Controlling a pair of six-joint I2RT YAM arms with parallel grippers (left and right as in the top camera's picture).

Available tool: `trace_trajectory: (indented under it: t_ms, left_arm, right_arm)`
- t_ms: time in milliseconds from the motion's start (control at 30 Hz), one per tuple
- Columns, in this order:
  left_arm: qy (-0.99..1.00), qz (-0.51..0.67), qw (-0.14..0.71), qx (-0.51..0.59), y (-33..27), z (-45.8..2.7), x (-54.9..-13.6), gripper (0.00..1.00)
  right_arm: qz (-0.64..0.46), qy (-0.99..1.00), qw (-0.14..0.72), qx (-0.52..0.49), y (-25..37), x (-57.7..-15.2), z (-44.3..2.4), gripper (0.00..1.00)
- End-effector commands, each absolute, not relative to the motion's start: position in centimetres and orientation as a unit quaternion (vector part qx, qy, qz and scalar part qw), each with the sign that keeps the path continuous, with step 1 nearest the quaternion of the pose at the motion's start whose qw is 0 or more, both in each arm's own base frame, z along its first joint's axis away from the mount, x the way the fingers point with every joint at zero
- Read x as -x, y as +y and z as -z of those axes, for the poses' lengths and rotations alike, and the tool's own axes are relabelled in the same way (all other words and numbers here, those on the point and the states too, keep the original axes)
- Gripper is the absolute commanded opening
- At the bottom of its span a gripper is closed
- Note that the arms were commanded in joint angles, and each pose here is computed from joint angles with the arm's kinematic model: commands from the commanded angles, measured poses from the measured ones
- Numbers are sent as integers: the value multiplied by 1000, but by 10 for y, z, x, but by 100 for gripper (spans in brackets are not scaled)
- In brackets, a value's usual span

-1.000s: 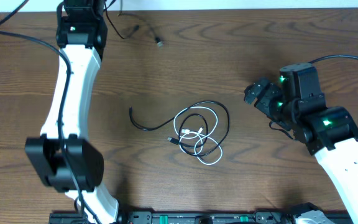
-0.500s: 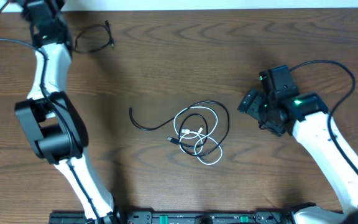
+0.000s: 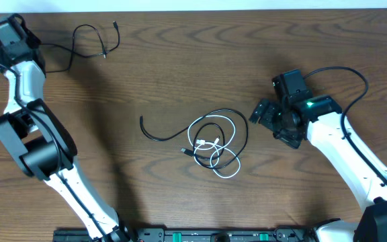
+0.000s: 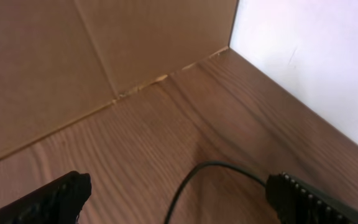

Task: Untangle cables

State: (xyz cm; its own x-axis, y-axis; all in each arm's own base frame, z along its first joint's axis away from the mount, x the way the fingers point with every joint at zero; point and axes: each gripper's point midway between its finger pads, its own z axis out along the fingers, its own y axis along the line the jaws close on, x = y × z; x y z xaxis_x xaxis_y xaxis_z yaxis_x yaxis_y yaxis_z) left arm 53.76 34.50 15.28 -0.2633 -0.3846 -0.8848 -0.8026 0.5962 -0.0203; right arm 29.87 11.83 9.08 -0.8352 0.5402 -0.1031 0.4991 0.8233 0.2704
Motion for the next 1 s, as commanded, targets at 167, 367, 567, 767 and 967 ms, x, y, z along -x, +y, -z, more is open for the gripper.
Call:
trace_trajectory:
  t_ms: [167, 367, 567, 767, 967]
  left_arm:
    - [755, -183, 506, 375, 309, -256, -522, 95]
    - [805, -184, 415, 382, 306, -198, -505, 95]
    - [846, -183, 323, 383, 303, -121, -494, 95]
    - [844, -175, 307, 403, 305, -87, -497, 78]
    - [847, -130, 313, 409, 296, -66, -511, 72]
  right_arm:
    - [-119, 965, 74, -219, 132, -288, -87, 99]
    - [-119, 969, 70, -206, 140, -283, -87, 99]
    - [-119, 970, 72, -197, 144, -282, -87, 99]
    - [-121, 970, 74, -197, 145, -283, -87, 99]
    - [-120, 970, 81, -197, 145, -286, -88, 99]
